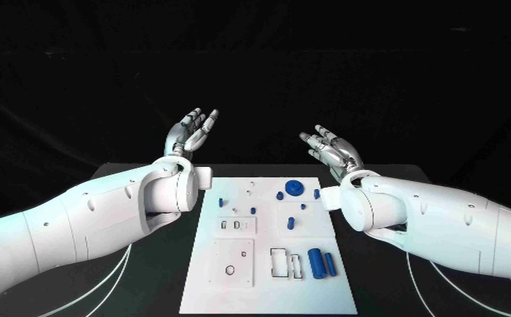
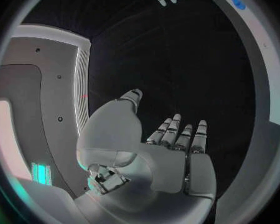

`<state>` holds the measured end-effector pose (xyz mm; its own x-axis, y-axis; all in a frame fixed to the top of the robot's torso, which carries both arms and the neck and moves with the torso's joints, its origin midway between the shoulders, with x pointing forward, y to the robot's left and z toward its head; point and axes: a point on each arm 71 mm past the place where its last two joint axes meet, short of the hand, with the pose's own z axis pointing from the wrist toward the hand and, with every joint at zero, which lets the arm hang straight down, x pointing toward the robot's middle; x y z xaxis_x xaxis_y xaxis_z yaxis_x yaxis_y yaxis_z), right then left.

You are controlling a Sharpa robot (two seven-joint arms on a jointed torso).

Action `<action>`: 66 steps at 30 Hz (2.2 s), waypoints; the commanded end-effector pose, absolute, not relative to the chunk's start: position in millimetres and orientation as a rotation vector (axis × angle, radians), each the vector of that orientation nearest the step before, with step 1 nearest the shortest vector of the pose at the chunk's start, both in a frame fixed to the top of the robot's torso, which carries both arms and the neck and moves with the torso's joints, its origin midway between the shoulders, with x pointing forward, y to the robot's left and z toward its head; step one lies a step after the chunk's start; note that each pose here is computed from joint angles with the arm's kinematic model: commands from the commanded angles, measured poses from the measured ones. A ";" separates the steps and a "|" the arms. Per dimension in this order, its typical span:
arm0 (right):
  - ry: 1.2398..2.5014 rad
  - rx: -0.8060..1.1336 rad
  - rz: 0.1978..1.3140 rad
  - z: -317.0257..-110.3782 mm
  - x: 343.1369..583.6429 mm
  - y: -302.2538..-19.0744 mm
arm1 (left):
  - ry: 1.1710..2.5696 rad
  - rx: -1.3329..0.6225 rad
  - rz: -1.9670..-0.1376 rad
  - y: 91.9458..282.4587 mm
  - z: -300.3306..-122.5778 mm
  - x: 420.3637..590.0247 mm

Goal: Assemble the parts on the task board

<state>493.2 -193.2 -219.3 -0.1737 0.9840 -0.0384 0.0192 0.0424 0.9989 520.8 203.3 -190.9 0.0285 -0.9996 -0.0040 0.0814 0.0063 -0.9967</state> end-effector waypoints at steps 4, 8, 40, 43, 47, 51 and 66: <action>1.506 1.041 1.407 -219.4 495.2 -183.7 | 1.130 -1.151 -1.284 199.3 -189.4 520.9; 1.486 0.640 1.258 -200.8 503.5 -201.2 | 1.171 -1.062 -1.310 211.9 -188.4 521.0; 1.683 -0.321 0.572 -171.2 518.7 -179.0 | 1.395 -1.036 -1.582 209.8 -162.5 469.2; 1.680 -0.358 0.542 -169.3 519.0 -173.8 | 1.399 -1.039 -1.595 209.0 -160.5 465.4; 1.672 -0.385 0.521 -167.7 520.4 -167.5 | 1.404 -1.044 -1.606 207.1 -159.4 462.7; 1.687 -0.404 0.511 -168.8 520.4 -161.9 | 1.410 -1.048 -1.612 205.7 -159.1 461.4; 1.726 -0.435 0.474 -176.3 522.2 -157.2 | 1.422 -1.052 -1.620 206.7 -158.0 457.5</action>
